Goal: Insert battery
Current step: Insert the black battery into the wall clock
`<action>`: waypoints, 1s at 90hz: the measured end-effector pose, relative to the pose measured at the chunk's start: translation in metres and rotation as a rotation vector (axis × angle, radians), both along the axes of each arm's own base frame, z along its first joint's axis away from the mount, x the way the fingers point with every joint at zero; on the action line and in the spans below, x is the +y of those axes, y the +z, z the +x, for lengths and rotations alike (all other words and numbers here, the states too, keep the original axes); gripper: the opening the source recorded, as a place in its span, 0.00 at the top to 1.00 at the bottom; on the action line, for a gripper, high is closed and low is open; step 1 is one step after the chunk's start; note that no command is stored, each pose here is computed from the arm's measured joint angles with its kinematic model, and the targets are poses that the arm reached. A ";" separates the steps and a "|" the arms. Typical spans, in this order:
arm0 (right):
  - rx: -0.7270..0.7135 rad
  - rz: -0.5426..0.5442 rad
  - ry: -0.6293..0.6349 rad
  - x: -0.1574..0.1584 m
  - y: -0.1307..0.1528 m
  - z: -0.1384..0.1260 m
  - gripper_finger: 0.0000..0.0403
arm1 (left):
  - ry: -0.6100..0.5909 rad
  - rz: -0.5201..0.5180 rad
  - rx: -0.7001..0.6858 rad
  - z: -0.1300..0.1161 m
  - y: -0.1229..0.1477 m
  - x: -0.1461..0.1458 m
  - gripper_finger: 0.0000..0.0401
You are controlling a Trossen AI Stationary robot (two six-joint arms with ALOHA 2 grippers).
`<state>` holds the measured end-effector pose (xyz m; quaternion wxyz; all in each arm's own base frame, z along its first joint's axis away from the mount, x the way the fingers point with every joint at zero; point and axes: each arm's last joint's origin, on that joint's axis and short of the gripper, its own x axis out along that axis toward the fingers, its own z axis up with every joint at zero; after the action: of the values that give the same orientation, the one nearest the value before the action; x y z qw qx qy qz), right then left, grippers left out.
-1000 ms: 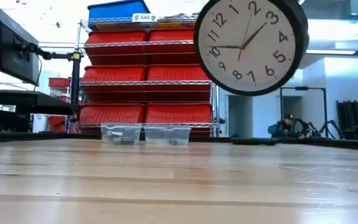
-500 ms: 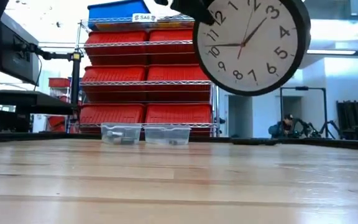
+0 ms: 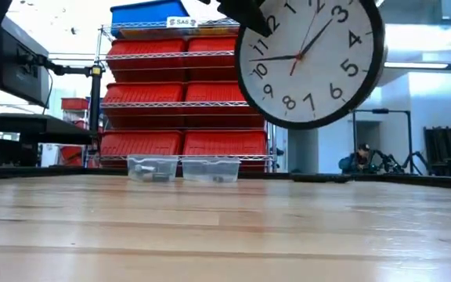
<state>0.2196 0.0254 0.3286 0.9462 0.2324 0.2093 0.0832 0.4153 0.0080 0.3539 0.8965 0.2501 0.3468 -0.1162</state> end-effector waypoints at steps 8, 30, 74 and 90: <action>-0.025 -0.024 -0.048 -0.009 0.007 -0.011 0.75 | 0.088 -0.100 0.005 0.000 0.000 0.006 0.65; -0.060 -0.065 -0.174 -0.035 0.035 -0.059 0.57 | 0.364 -0.640 0.038 0.004 -0.025 0.049 0.65; -0.002 -0.058 -0.306 -0.045 0.040 -0.111 0.56 | 0.977 -1.366 -0.386 -0.014 -0.159 0.079 0.66; 0.048 -0.078 -0.300 -0.045 0.036 -0.113 0.56 | 1.013 -1.521 -0.444 -0.006 -0.187 0.072 0.66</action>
<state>0.1064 -0.0198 0.3644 0.9511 0.2260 0.1977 -0.0727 0.4089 0.0803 0.1672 0.8087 -0.5668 0.0662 0.1427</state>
